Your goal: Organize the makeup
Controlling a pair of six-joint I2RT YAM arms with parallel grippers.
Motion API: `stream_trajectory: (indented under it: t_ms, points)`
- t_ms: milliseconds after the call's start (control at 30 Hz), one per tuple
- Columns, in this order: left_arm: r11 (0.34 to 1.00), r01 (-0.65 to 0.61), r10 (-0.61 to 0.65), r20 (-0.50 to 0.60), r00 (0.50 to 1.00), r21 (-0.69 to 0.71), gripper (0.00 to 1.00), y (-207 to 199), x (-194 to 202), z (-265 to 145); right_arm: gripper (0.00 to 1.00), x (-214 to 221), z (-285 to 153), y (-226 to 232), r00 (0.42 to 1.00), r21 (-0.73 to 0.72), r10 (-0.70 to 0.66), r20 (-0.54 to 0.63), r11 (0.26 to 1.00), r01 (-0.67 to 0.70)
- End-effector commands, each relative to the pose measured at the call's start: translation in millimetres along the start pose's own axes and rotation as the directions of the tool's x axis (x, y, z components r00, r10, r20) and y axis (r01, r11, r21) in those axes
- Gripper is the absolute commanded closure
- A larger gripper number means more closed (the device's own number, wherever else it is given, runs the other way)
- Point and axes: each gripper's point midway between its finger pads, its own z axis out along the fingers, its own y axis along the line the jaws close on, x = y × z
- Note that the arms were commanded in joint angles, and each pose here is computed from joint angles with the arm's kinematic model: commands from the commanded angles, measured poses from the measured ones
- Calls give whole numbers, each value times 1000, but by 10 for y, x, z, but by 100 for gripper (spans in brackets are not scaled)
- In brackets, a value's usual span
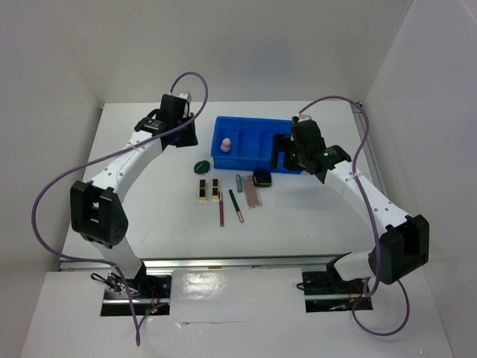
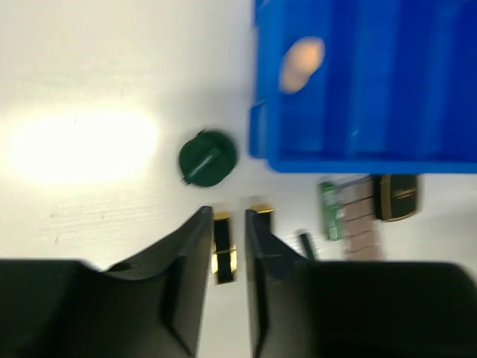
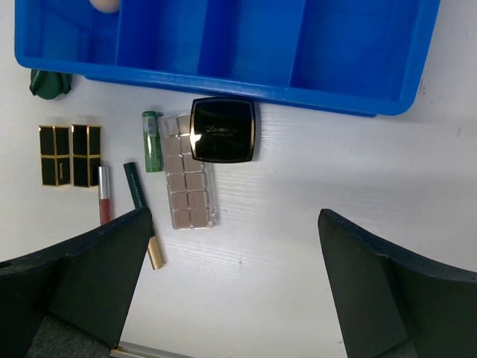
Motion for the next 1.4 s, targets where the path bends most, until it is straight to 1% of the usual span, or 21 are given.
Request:
stream_trajectory:
  t_ms: [0, 133, 167, 300, 400, 467, 500, 667, 800, 867, 900, 967, 1000, 1033, 1100, 1133, 1167, 1200, 1233, 1367]
  points:
    - [999, -32, 26, -129, 991, -42, 59, 309, 456, 254, 0, -106, -86, -8, 999, -2, 2, 34, 1000, -2]
    - [999, -13, 2, -235, 972, -48, 50, 520, 759, 498, 0, -57, -34, 16, 1000, -13, 0, 10, 1000, 0]
    - [1000, -12, 10, -250, 968, -5, 48, 456, 794, 540, 0, -57, -34, 16, 1000, -13, 0, 10, 1000, 0]
    - [1000, -2, 8, -288, 958, 23, 45, 463, 901, 720, 0, -50, -35, 30, 1000, -21, 0, 6, 1000, 0]
    - [1000, 1, -4, -307, 952, -12, 45, 537, 981, 860, 0, -50, -35, 30, 1000, -21, 0, 6, 1000, 0]
    - [1000, -3, -2, -287, 958, -16, 45, 548, 945, 924, 0, -33, -8, 26, 1000, -18, -1, -3, 1000, 1]
    - [1000, 7, -11, -275, 961, -15, 46, 535, 919, 937, 0, -33, -8, 26, 1000, -18, -1, -3, 1000, 1]
    - [998, -3, -15, -285, 959, -61, 49, 599, 990, 1079, 0, -61, -24, 55, 1000, -30, 0, 2, 1000, 0]
    - [995, 5, -31, -266, 964, -100, 50, 653, 946, 1150, 0, -44, 4, 50, 1000, -26, -1, -6, 1000, 1]
    - [993, -1, -34, -283, 958, -120, 54, 706, 1025, 1213, 0, -19, 0, 43, 1000, -22, 7, -16, 1000, -7]
    - [992, 10, -44, -282, 958, -123, 59, 702, 1025, 1214, 0, -19, 0, 43, 1000, -22, 7, -16, 1000, -7]
    - [992, 19, -52, -273, 961, -123, 63, 686, 986, 1215, 0, -19, 0, 43, 1000, -22, 7, -16, 1000, -7]
    - [991, 26, -61, -268, 961, -133, 68, 697, 981, 1216, 0, -19, 0, 43, 1000, -22, 7, -16, 1000, -7]
    - [991, 27, -60, -257, 964, -129, 71, 689, 958, 1192, 0, -19, 0, 43, 1000, -22, 7, -16, 1000, -7]
    - [991, 27, -56, -224, 973, -131, 81, 679, 860, 1112, 0, -5, -2, 19, 1000, -10, 6, -21, 1000, -6]
    - [991, 28, -55, -214, 975, -127, 95, 666, 823, 1083, 0, -5, -2, 19, 1000, -10, 6, -21, 1000, -6]
    - [992, 28, -55, -212, 976, -127, 100, 659, 805, 1040, 0, -5, -2, 19, 1000, -10, 6, -21, 1000, -6]
    - [992, 28, -54, -210, 976, -126, 100, 657, 803, 1009, 0, -5, -2, 19, 1000, -10, 6, -21, 1000, -6]
    - [992, 29, -51, -178, 983, -125, 100, 638, 696, 925, 0, -5, -2, 19, 1000, -10, 6, -21, 1000, -6]
    - [991, 26, -43, -126, 991, -133, 100, 661, 518, 709, 0, -26, 2, 28, 1000, -13, 7, -12, 1000, -7]
